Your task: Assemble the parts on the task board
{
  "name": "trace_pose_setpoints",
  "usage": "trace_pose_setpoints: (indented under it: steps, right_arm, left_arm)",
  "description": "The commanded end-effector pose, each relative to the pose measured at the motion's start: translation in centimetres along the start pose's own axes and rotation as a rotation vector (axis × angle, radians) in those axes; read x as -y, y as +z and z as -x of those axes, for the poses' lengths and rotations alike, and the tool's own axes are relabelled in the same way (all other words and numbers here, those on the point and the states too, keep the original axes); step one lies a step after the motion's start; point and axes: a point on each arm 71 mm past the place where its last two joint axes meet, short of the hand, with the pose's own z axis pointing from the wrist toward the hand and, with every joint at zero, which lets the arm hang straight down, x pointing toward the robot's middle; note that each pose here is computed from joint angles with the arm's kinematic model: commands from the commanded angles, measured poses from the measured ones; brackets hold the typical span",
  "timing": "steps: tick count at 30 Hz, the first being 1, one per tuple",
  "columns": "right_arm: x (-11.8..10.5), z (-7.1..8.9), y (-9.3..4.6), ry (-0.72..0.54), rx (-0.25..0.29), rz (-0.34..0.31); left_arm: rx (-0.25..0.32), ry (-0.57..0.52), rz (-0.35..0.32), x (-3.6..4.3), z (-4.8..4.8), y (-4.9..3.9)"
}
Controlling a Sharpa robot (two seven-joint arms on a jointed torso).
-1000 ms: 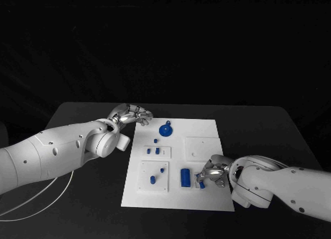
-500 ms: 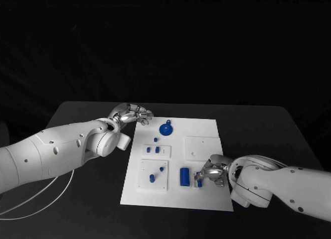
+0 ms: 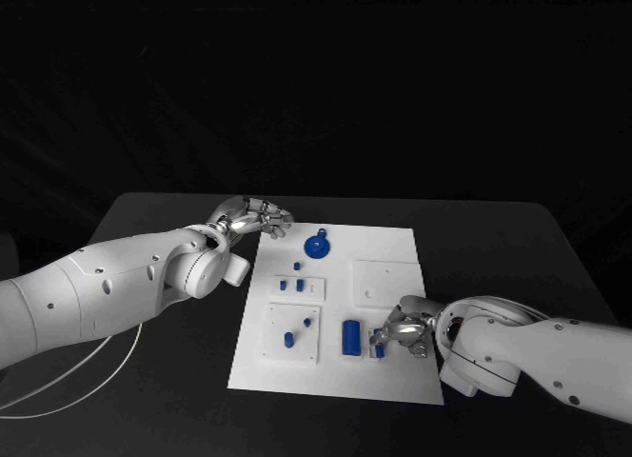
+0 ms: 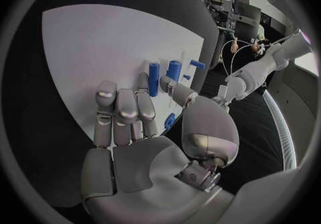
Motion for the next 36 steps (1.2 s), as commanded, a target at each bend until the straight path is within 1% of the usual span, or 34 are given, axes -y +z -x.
trace_pose_setpoints:
  steps: [1, 12, 28, 36]
  right_arm:
    - [-0.45, -0.49, -0.08, -0.016, -0.036, 0.035]
    - [-0.41, -0.52, -0.26, -0.017, -0.040, 0.047]
    - [-0.10, -0.32, -0.25, -0.028, -0.039, 0.049]
    - [0.12, 0.03, -0.11, -0.036, -0.020, 0.058]
  left_arm:
    - [-0.015, -0.010, -0.006, 0.13, -0.23, 0.03]
    - [-0.014, -0.009, -0.006, 0.12, -0.20, 0.03]
    - [-0.013, -0.009, -0.005, 0.11, -0.18, 0.03]
    - [-0.015, -0.010, -0.006, 0.13, -0.22, 0.04]
